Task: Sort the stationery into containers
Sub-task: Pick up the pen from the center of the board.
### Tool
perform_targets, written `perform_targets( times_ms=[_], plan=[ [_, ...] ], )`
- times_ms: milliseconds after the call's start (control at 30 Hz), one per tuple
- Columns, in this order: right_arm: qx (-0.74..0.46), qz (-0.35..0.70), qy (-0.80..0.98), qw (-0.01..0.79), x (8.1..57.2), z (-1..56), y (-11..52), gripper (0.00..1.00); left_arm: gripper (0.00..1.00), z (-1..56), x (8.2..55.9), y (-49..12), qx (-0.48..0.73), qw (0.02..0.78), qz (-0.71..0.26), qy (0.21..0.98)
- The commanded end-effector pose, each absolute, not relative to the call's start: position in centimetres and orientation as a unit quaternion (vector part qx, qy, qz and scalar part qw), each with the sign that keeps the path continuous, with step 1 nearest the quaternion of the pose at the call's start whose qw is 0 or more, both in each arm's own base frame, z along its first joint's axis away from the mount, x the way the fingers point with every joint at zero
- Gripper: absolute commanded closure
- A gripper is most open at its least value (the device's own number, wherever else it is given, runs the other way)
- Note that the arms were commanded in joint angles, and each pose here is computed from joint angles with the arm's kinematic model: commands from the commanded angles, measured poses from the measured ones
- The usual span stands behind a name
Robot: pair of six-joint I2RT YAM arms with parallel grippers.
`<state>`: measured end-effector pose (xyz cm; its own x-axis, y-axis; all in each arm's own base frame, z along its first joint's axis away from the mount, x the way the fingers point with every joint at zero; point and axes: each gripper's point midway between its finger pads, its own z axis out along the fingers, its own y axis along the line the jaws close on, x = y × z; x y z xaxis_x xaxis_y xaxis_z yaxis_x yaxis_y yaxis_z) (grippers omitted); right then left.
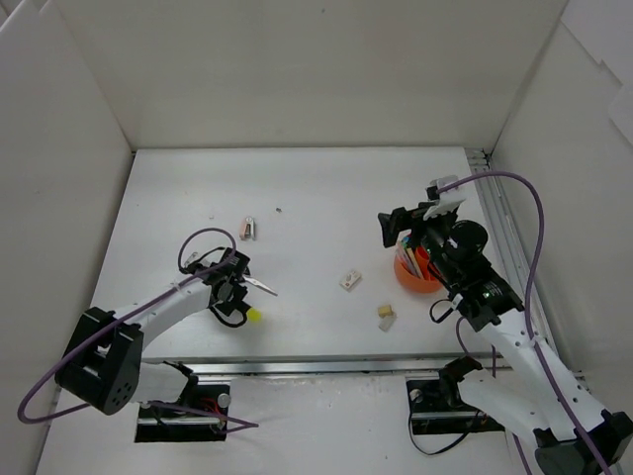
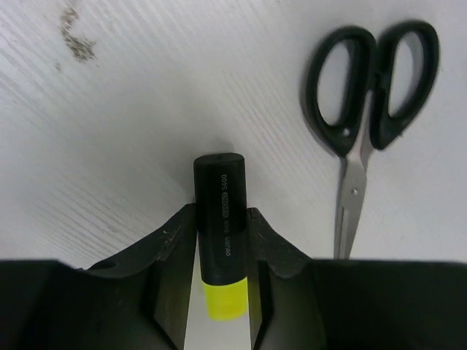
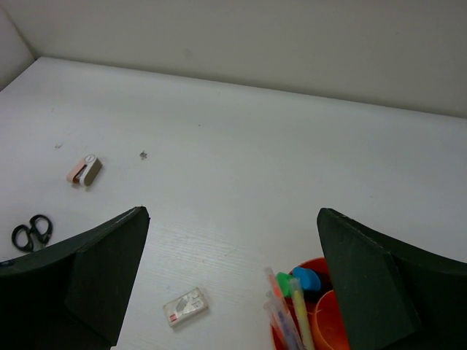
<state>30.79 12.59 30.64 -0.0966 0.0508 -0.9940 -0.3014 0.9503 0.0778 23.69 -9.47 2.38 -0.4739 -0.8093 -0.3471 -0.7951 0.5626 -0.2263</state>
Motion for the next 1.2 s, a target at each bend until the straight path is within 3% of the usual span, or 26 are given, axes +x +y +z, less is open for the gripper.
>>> perform_targets(
  times_ms=[0, 367, 600, 900, 967, 1167],
  plan=[
    [-0.154, 0.229, 0.686, 0.673, 29.3, 31.8, 16.7, 0.02, 1.0, 7.5, 26.6, -11.4, -0.435, 0.286, -0.07, 0.851],
    [-0.303, 0.425, 0.641, 0.563, 25.3, 27.5, 27.1, 0.02, 1.0, 20.4, 30.4, -16.9, -0.351, 0.432, -0.22, 0.801],
    [-0.366, 0.438, 0.628, 0.529, 24.5, 25.2, 32.4, 0.02, 1.0, 23.7, 30.6, -19.5, -0.316, 0.47, -0.279, 0.775],
    [-0.391, 0.436, 0.633, 0.507, 25.7, 23.6, 36.7, 0.02, 1.0, 24.8, 29.3, -19.9, -0.315, 0.491, -0.284, 0.761],
    [-0.396, 0.438, 0.631, 0.502, 25.8, 23.3, 37.5, 0.04, 1.0, 24.8, 29.1, -19.9, -0.316, 0.492, -0.284, 0.76],
    [-0.408, 0.447, 0.627, 0.49, 25.8, 22.9, 38.4, 0.25, 1.0, 24.7, 28.5, -20.0, -0.316, 0.496, -0.282, 0.758]
  ],
)
